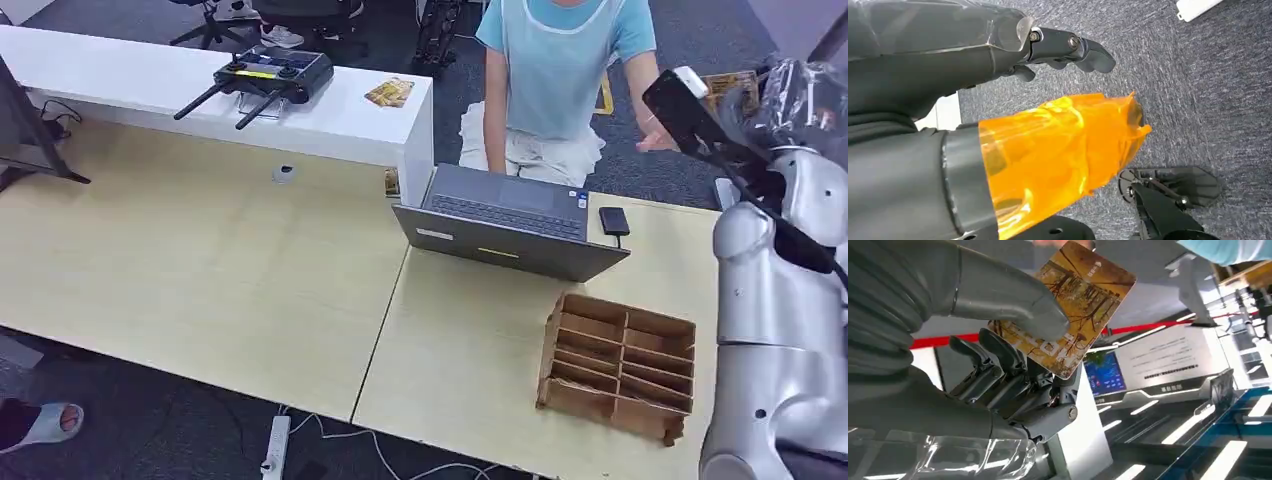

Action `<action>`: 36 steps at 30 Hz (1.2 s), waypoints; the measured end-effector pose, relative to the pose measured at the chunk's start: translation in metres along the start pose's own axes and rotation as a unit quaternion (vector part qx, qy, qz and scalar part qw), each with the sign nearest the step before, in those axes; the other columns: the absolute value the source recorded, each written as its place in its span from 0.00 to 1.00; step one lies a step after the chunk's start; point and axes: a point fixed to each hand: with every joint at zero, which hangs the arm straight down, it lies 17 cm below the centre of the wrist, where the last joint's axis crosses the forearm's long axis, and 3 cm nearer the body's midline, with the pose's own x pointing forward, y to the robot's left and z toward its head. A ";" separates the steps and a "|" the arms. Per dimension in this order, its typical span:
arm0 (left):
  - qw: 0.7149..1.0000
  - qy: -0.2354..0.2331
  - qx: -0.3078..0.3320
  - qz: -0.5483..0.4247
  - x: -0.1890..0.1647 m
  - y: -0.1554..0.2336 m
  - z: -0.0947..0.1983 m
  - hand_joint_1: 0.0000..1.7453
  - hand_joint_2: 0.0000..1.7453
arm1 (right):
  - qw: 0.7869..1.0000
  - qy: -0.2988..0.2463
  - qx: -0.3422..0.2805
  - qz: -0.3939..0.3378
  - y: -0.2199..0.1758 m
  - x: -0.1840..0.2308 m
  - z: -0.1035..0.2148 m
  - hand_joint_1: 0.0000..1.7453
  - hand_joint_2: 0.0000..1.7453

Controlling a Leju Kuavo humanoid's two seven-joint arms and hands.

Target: Pass the card to the sensor for recognition and then transmit it.

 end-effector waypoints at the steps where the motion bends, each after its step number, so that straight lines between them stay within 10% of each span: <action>1: 1.000 0.000 0.000 0.000 0.000 0.000 0.000 0.00 0.00 | 1.000 0.000 -0.001 -0.005 0.000 0.000 0.000 1.00 1.00; 14: 1.000 0.002 0.003 0.027 -0.001 0.004 0.000 0.00 0.00 | 0.953 -0.051 0.055 -0.292 0.006 0.031 0.002 1.00 1.00; 36: 0.998 0.010 0.007 0.055 -0.004 0.008 -0.001 0.00 0.00 | 0.858 -0.064 0.052 -0.508 -0.008 -0.007 0.016 1.00 1.00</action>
